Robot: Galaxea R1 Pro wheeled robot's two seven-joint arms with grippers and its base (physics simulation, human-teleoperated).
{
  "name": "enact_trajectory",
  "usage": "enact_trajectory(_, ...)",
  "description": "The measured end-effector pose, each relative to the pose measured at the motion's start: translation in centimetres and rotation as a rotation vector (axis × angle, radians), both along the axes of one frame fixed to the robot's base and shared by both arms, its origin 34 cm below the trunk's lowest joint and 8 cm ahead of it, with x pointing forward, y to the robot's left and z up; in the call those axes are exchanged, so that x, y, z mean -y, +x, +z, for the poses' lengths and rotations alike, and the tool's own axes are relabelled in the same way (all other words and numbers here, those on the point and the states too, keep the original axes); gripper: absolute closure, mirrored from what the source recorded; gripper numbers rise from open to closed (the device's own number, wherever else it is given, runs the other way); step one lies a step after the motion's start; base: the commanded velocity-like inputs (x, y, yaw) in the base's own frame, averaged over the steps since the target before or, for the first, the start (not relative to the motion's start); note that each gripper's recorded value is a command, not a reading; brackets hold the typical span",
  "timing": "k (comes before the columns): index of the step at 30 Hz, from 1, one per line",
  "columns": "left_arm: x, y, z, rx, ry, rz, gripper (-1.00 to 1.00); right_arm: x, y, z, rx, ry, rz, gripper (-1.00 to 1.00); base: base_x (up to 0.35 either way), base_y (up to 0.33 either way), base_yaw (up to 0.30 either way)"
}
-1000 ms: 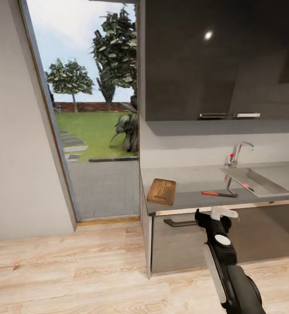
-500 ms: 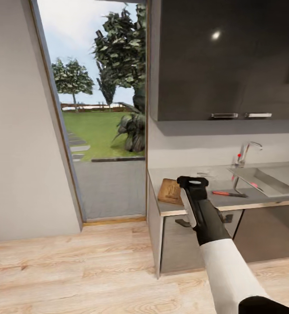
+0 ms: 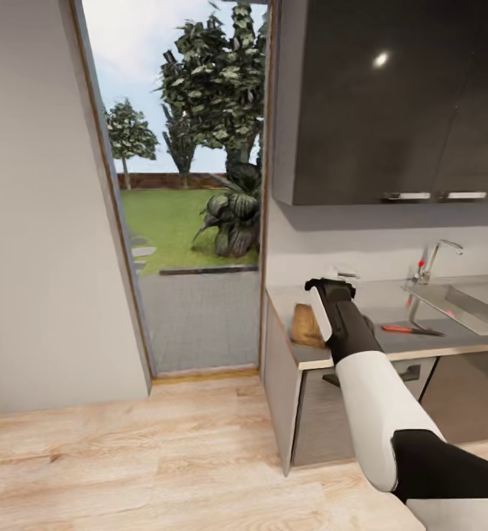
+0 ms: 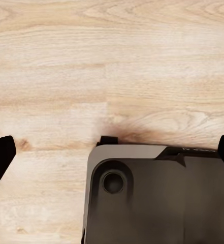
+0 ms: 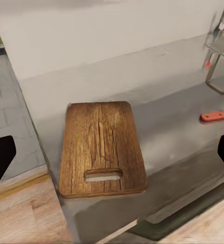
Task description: In the kitchen, take the Vidalia onion out of the sink, dice it on the chopping board with the paring knife, put the diced onion into the bowl on the countertop, then place both the paring knife and the chopping board into the sink.
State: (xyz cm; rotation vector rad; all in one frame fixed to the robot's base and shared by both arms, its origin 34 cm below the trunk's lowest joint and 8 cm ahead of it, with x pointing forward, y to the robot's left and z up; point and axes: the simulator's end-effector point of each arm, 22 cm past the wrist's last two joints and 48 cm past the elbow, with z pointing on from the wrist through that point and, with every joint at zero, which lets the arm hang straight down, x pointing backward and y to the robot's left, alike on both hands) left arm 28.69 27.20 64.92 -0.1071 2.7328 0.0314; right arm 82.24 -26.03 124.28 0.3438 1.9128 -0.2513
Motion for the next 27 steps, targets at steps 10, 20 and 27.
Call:
enact_trajectory(10, 0.1, 0.2, 0.1, 0.006, 0.0, -0.003, -1.0, 3.2, -0.9, -2.0, -0.036, 0.098, -0.088, -1.0, 0.162, 0.276, -0.137)
enact_trajectory(20, 0.1, 0.2, 0.1, 0.006, -0.001, -0.004, -1.0, 7.6, -3.7, -6.5, -0.154, 0.108, -0.291, -1.0, 0.011, 0.017, -0.004)
enact_trajectory(27, 0.1, 0.2, 0.1, 0.006, -0.001, -0.004, -1.0, 8.4, -4.8, -7.9, -0.194, 0.077, -0.355, -1.0, 0.0, 0.0, 0.0)
